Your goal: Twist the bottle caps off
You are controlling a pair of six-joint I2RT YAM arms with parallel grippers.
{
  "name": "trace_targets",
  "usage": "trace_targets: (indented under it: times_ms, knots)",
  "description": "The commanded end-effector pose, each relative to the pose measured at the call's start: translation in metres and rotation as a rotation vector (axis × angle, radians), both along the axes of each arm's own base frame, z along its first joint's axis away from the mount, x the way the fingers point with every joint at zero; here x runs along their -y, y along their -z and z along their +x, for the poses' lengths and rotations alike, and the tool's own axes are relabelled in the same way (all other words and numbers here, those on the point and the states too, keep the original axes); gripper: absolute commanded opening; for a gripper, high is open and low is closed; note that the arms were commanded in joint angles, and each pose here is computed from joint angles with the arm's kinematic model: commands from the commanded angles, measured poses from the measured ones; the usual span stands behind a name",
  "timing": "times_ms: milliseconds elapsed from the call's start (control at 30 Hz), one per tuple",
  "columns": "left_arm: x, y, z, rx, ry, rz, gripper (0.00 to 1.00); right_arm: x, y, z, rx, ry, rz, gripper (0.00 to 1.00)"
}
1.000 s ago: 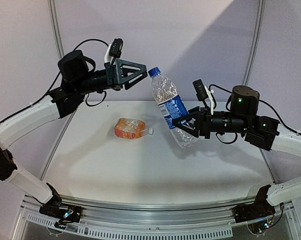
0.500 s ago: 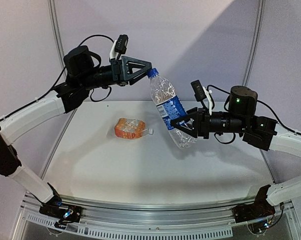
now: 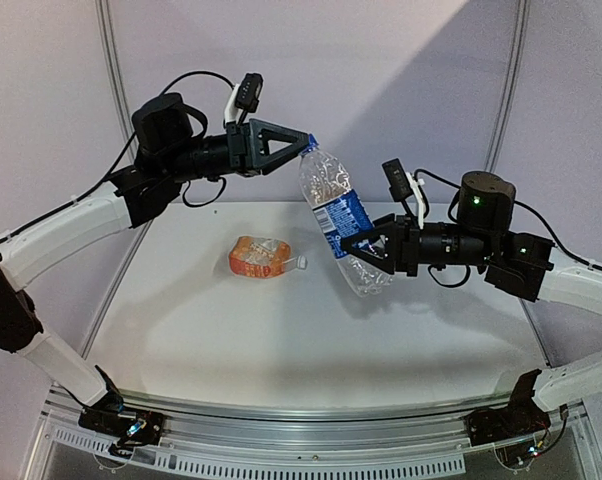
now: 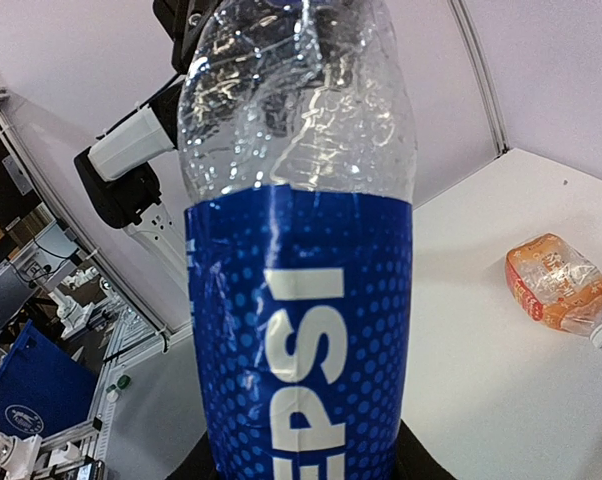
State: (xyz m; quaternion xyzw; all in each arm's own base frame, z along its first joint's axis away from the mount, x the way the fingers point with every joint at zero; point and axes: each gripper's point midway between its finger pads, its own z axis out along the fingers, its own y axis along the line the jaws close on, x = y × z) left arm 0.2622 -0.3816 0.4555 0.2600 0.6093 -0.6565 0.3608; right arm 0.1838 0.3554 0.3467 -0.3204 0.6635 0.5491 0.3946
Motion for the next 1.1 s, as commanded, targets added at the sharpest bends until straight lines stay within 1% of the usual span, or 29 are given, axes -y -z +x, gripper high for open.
trace_targets:
  times_ms: [0, 100, 267, 367, 500, 700, 800, 933, 1067]
  knots:
    - [0.008, 0.003, 0.001, -0.002, 0.004, 0.016, 0.31, -0.002, 0.004, 0.003, -0.009, -0.004, 0.004, 0.00]
    - [0.008, 0.005, 0.002, -0.007, -0.005, 0.022, 0.17, -0.002, 0.004, 0.003, -0.011, -0.005, 0.003, 0.00]
    - [0.007, 0.010, 0.007, -0.028, -0.042, 0.053, 0.00, -0.001, 0.007, 0.007, -0.011, 0.021, -0.022, 0.00]
    - [0.005, 0.023, 0.016, -0.069, -0.097, 0.105, 0.00, 0.004, 0.013, 0.024, 0.003, 0.122, -0.076, 0.00]
    - [0.004, 0.049, 0.027, -0.164, -0.174, 0.185, 0.00, 0.013, 0.033, 0.054, 0.035, 0.273, -0.236, 0.00]
    - [0.009, 0.087, 0.044, -0.330, -0.334, 0.313, 0.00, 0.027, 0.053, 0.090, 0.133, 0.461, -0.457, 0.00]
    - [0.012, 0.110, 0.050, -0.457, -0.423, 0.368, 0.00, 0.026, 0.053, 0.099, 0.217, 0.520, -0.548, 0.00]
    - [0.004, 0.141, 0.055, -0.631, -0.552, 0.451, 0.00, 0.024, 0.062, 0.107, 0.305, 0.602, -0.674, 0.00]
    - [0.000, 0.154, 0.054, -0.730, -0.631, 0.507, 0.00, 0.029, 0.072, 0.113, 0.410, 0.668, -0.820, 0.00]
